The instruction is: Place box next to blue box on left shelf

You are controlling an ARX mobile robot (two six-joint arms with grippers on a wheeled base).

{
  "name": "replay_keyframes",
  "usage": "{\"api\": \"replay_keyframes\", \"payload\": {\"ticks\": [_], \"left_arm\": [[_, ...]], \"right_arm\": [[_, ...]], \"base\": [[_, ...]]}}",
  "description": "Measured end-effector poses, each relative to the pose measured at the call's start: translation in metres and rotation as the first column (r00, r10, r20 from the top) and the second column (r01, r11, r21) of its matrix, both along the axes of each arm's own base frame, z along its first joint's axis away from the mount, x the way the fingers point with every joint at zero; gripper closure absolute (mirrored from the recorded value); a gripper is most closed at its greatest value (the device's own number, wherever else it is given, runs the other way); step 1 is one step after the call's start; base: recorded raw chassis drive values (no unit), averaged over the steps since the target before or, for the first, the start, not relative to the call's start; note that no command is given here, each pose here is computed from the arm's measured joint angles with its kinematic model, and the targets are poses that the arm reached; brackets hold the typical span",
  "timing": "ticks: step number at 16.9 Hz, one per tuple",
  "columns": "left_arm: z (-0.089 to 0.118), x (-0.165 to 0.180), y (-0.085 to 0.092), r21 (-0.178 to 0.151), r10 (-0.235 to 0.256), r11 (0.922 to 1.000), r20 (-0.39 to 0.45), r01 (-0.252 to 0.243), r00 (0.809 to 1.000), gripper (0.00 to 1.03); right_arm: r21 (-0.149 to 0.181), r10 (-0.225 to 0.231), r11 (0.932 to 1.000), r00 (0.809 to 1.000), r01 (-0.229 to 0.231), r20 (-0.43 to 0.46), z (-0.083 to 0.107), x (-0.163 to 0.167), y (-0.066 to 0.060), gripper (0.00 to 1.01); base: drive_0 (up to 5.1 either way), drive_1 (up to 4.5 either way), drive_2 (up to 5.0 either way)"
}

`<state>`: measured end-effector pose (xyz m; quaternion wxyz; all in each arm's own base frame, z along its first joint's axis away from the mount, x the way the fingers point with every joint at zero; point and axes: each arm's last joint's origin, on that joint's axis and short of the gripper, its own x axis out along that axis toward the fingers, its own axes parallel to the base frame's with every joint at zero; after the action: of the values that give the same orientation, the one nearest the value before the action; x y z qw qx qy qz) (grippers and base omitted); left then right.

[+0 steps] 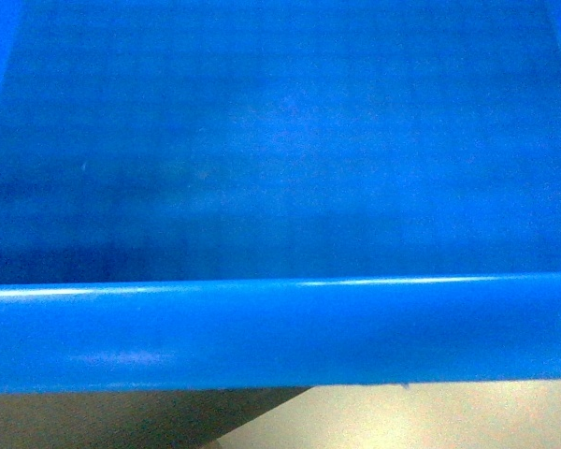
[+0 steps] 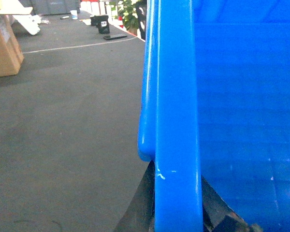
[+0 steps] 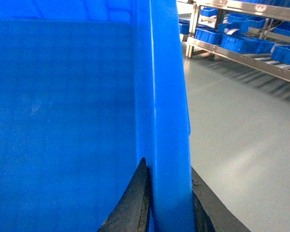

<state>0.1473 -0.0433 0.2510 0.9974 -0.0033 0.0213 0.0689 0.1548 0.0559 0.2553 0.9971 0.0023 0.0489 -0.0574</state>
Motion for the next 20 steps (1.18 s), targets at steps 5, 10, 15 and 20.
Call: {"api": "replay_keyframes", "payload": {"ticks": [5,10,15,20], "left_arm": [[0.0000,0.0000,0.0000,0.000,0.000,1.0000,0.000,0.000,1.000,0.95],[-0.0001,0.0001,0.0000,0.000,0.000,1.0000,0.000,0.000,1.000,0.95],[-0.0001,0.0001,0.0000,0.000,0.000,1.0000,0.000,0.000,1.000,0.95],[-0.0001,0.0001,-0.0001,0.000,0.000,1.0000,-0.001,0.000,1.000,0.95]], "right_arm": [[0.000,0.000,1.0000,1.000,0.000,0.000,0.0000,0.0000,0.0000,0.89],[0.000,0.000,1.0000,1.000,0.000,0.000,0.0000,0.0000,0.0000,0.89],[0.000,0.000,1.0000,1.000,0.000,0.000,0.0000,0.0000,0.0000,0.89],[-0.001,0.000,1.0000,1.000,0.000,-0.001,-0.0001,0.0000,0.0000,0.89]], "base": [[-1.6,-1.63,-1.6],[-1.6,-1.58,-1.6],[-1.6,-1.57,-1.6],[-1.7,-1.73,-1.7]]}}
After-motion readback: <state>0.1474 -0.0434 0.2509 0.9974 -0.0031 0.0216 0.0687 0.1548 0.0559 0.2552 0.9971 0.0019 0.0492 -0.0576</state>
